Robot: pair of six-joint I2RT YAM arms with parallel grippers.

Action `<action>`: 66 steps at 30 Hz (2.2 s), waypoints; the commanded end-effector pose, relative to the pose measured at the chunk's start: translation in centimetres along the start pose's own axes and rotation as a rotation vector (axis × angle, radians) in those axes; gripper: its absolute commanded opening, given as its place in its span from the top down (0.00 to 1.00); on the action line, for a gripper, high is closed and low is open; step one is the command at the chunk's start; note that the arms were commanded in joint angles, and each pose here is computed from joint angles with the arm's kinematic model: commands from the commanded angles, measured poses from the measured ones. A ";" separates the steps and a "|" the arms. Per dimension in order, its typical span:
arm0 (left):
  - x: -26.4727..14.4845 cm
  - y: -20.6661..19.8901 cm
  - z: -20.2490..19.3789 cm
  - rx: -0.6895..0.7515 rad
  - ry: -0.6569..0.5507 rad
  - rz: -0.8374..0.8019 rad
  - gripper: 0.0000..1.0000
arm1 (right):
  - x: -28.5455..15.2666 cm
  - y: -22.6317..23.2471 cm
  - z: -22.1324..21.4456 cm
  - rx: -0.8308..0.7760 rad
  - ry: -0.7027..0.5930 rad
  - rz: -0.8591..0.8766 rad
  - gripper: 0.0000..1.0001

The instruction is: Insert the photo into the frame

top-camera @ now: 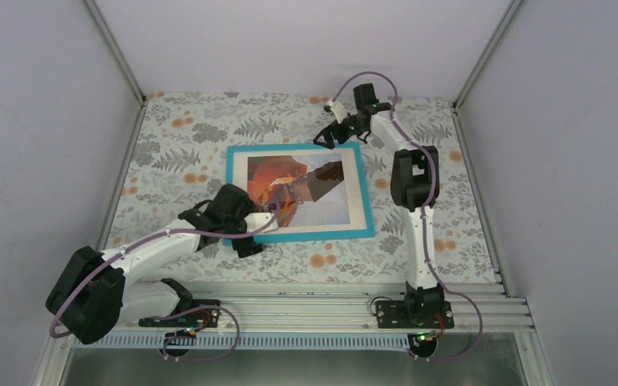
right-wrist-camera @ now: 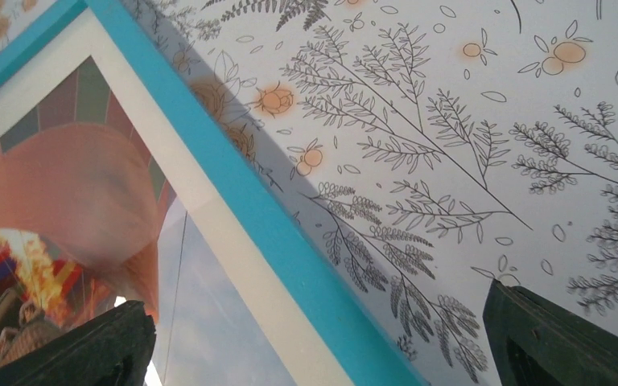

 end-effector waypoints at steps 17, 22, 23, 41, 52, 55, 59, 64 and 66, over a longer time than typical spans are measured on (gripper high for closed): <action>2.6 4.3 -3.0 0.119 0.189 0.359 0.00 | 2.2 0.3 -6.1 0.259 0.033 0.162 0.00; 2.1 6.3 -4.2 0.042 0.212 0.397 0.00 | 0.0 1.5 -8.9 0.340 0.093 0.228 0.01; 2.1 6.8 -4.5 0.024 0.216 0.409 0.00 | -0.6 1.9 -9.5 0.358 0.102 0.239 0.01; 3.4 19.2 -4.8 -0.262 0.189 0.532 0.00 | -8.2 12.9 -18.6 0.340 0.366 0.366 0.00; 4.7 19.1 -3.5 -0.288 0.129 0.433 0.00 | -9.4 16.2 -20.2 0.309 0.403 0.410 0.00; 4.7 19.1 -3.7 -0.299 0.138 0.438 0.00 | -9.3 16.7 -20.6 0.281 0.412 0.397 0.00; 4.5 19.5 -3.5 -0.323 0.132 0.447 0.00 | -9.4 16.9 -20.4 0.278 0.406 0.396 0.00; 3.2 20.2 -2.4 -0.343 0.098 0.468 0.00 | -9.8 17.1 -19.9 0.266 0.399 0.390 0.00; 2.2 20.7 -1.6 -0.354 0.070 0.471 0.00 | -10.1 17.4 -19.7 0.268 0.391 0.396 0.00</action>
Point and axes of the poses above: each gripper's point midway between its finger pads, its own x axis out along the fingers, its own y axis along the line the jaws close on, z = x × y, the point moved 1 cm from there along -x, back along the fingers, and after that the axes turned 5 degrees about -x, right-handed, at the moved point
